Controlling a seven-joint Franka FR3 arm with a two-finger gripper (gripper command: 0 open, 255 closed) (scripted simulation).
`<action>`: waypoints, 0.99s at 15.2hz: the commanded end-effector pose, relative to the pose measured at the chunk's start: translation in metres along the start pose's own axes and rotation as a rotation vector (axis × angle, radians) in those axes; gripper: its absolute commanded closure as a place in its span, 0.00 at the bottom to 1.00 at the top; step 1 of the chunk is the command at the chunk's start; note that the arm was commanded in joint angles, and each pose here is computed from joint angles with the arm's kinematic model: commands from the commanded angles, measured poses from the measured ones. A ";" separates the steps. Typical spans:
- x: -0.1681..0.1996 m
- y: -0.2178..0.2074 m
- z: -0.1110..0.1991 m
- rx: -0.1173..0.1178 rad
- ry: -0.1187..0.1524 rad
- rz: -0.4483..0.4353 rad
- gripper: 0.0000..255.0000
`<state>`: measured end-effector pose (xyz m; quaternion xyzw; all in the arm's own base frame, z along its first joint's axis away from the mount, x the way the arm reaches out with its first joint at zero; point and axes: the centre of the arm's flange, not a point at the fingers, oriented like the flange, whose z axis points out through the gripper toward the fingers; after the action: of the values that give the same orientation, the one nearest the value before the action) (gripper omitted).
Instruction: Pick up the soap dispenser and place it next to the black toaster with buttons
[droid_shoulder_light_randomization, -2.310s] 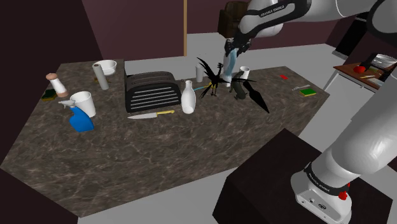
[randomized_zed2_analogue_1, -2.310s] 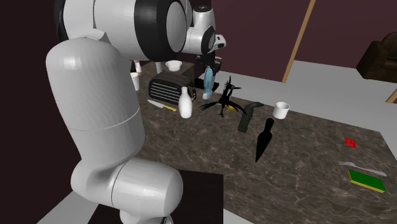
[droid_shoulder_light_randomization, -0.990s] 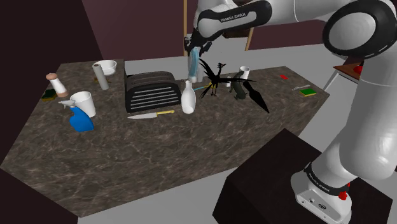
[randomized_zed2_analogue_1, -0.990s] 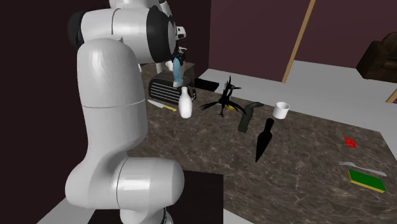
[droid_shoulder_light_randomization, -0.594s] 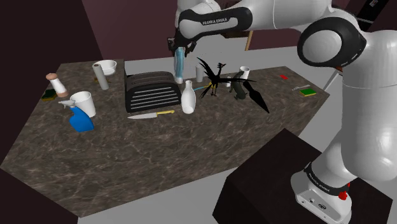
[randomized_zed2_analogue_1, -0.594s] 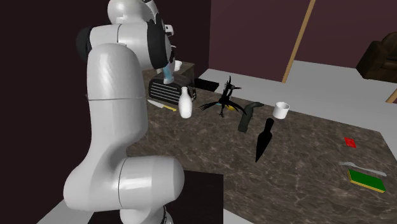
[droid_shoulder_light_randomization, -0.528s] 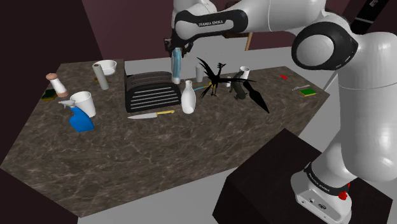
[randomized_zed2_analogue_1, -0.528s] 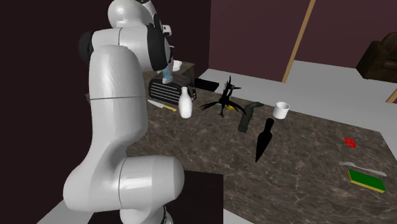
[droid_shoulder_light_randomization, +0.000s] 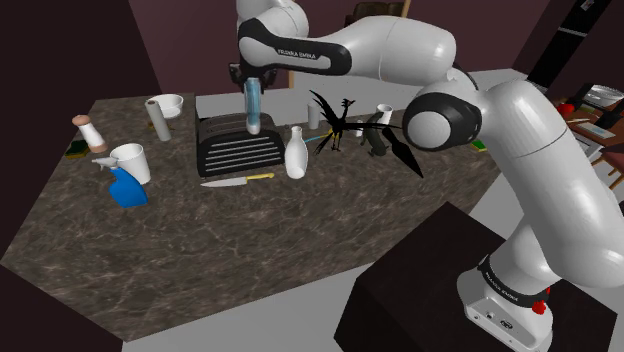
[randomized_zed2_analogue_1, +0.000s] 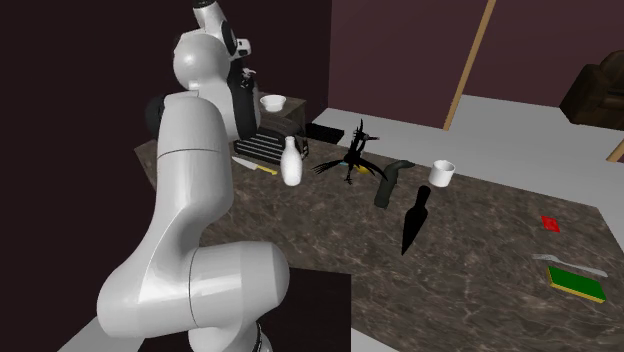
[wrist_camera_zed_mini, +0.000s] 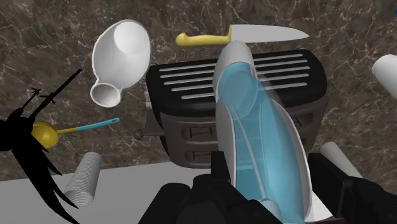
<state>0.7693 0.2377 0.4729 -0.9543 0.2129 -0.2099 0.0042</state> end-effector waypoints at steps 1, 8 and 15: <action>-0.004 -0.002 0.007 0.001 0.001 0.001 1.00; -0.019 0.001 0.041 0.001 0.001 0.001 1.00; -0.033 0.005 0.075 0.001 0.001 0.001 1.00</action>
<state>0.7703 0.2403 0.3961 -0.9541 0.2132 -0.2101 0.0043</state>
